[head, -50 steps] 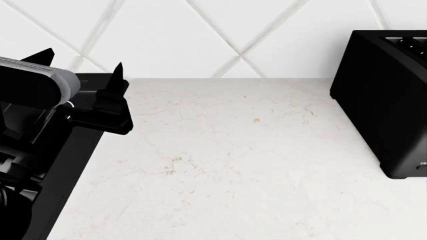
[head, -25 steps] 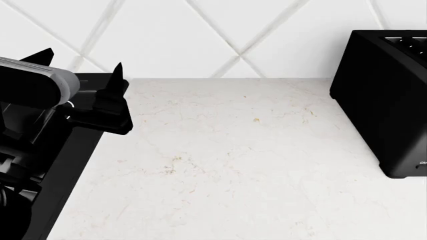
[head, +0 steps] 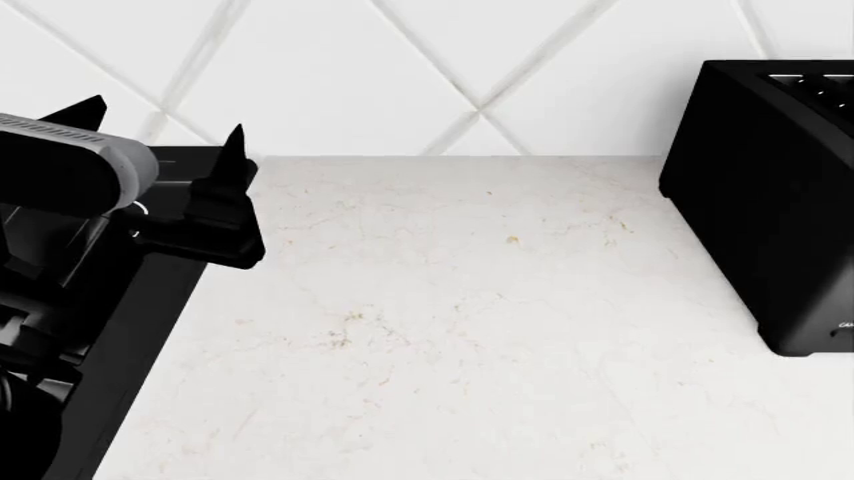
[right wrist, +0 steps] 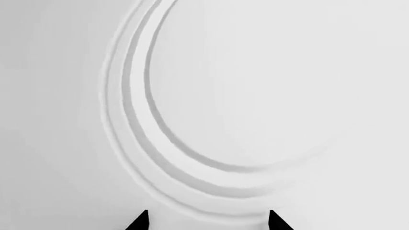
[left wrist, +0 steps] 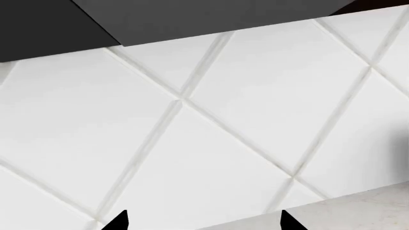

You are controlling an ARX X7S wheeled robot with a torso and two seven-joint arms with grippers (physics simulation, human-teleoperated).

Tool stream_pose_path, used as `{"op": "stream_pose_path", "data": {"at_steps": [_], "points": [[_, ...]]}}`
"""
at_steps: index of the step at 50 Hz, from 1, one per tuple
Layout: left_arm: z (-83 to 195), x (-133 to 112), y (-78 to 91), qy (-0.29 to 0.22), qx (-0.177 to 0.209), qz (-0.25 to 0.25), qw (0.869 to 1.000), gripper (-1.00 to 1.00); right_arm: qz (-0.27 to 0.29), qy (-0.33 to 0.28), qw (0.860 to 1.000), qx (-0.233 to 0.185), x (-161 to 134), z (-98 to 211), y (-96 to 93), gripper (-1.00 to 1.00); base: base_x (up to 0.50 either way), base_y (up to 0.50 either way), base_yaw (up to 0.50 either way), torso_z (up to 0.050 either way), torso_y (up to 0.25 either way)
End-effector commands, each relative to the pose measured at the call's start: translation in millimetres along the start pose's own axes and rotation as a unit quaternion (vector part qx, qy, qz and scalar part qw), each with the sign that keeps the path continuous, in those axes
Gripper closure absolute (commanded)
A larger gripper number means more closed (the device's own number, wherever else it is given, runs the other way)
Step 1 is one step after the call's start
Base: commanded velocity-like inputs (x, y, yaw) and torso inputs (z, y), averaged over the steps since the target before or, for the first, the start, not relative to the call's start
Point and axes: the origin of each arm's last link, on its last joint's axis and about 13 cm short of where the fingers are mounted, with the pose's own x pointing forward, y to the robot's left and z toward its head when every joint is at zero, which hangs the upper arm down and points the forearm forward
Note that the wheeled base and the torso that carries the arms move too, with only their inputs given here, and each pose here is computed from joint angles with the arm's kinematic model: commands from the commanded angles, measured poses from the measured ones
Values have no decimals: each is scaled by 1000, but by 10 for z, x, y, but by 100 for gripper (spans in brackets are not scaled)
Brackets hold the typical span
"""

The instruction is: Pick the strawberry, sweet potato from the counter and place them in the cabinet. Then close the cabinet.

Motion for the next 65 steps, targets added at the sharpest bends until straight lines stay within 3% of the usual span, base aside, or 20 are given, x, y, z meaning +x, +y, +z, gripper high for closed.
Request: {"op": "stream_pose_path", "data": {"at_steps": [1,13,37,48,65], "points": [[7,2,0,0,1,0,1000,-100,166,221,958,74,206,-671,398,-100,20,3,5,0,-17],[4,6,9,-1,1,1,1000,-100,169,181,966,73,125,-477,353,-100,10,3,5,0,-17],[14,-16,24,-4,-1,5,1000,-100,177,40,983,32,-420,237,251,-100,2,0,0,0,-7],[88,-40,45,-19,1,16,1000,-100,160,10,987,22,-718,337,176,-100,0,0,0,0,0],[229,-67,100,-39,0,32,999,-100,91,-20,996,-3,-1079,162,-28,-100,0,0,0,0,0]]}}
